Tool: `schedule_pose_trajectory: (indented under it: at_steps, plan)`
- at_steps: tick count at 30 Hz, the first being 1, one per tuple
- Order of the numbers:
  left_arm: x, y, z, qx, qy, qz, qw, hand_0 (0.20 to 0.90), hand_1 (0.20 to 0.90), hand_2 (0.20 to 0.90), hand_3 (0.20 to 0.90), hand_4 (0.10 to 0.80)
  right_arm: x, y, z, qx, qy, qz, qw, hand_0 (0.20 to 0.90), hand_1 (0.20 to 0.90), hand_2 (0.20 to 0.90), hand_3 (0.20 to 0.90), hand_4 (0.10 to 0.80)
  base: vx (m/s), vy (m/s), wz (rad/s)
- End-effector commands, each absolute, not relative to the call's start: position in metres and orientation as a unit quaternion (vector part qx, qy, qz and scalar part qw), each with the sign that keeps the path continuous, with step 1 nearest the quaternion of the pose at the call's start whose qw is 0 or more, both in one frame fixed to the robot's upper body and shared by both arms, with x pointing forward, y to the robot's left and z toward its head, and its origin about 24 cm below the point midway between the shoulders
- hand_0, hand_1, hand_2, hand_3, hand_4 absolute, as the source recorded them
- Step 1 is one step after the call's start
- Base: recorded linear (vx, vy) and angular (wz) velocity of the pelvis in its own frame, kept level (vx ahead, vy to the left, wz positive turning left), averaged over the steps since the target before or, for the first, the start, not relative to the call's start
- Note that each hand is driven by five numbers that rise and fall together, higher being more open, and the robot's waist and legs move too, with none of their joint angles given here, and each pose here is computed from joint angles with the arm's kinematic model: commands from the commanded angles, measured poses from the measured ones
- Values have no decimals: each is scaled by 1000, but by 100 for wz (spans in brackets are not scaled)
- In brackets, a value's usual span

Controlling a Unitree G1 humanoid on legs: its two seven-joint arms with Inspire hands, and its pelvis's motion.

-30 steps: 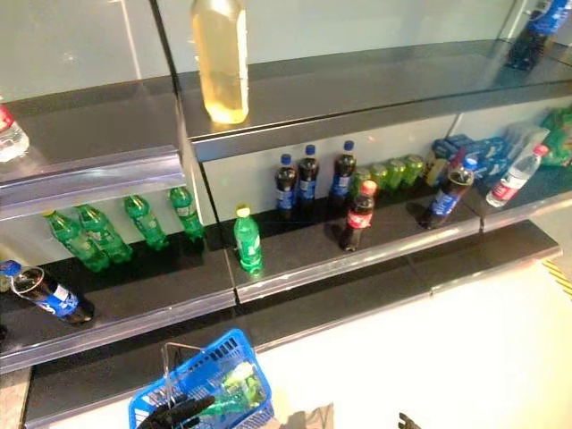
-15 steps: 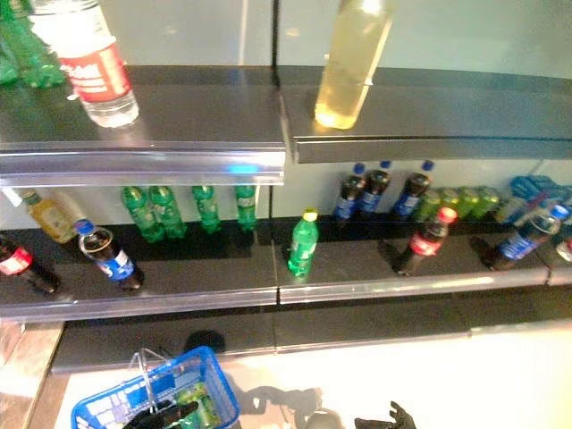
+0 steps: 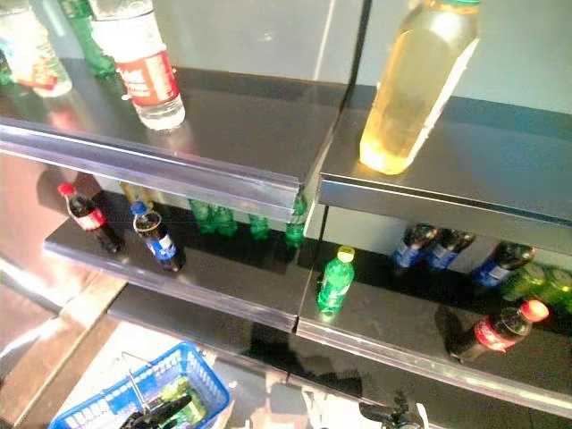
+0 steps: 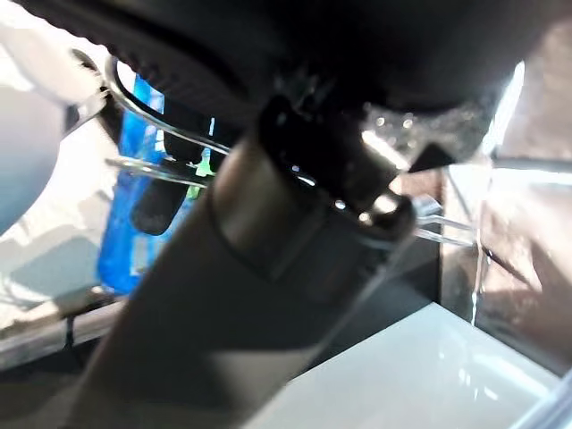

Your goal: Pick up the drink and place into the basket.

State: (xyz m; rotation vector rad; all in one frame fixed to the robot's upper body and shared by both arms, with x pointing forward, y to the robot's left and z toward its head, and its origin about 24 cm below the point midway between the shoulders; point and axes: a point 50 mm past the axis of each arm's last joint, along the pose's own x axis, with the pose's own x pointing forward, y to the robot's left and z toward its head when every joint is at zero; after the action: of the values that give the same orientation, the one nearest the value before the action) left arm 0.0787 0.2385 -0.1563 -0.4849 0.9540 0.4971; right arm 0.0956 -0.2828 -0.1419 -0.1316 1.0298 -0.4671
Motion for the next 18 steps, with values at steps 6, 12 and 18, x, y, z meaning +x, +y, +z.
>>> schedule_pose_trajectory:
  at_steps: [6, 12, 18]
  plan:
    - [136, 269, -119, -194, 301, 169, 918, 300, 300, 300, 200, 100, 93, -306, -132, -77, 461, -271, 841, 900, 900, 900, 900, 800, -67, 192, 38]
    - [148, 280, -113, -168, 307, 157, 924, 300, 300, 300, 200, 100, 98, -299, -133, -54, 447, -262, 853, 900, 900, 900, 900, 800, -67, 188, -15]
    - [143, 299, -109, -158, 303, 199, 918, 300, 300, 300, 200, 100, 96, -289, -138, -64, 461, -230, 855, 900, 900, 900, 900, 800, -222, 5, -84]
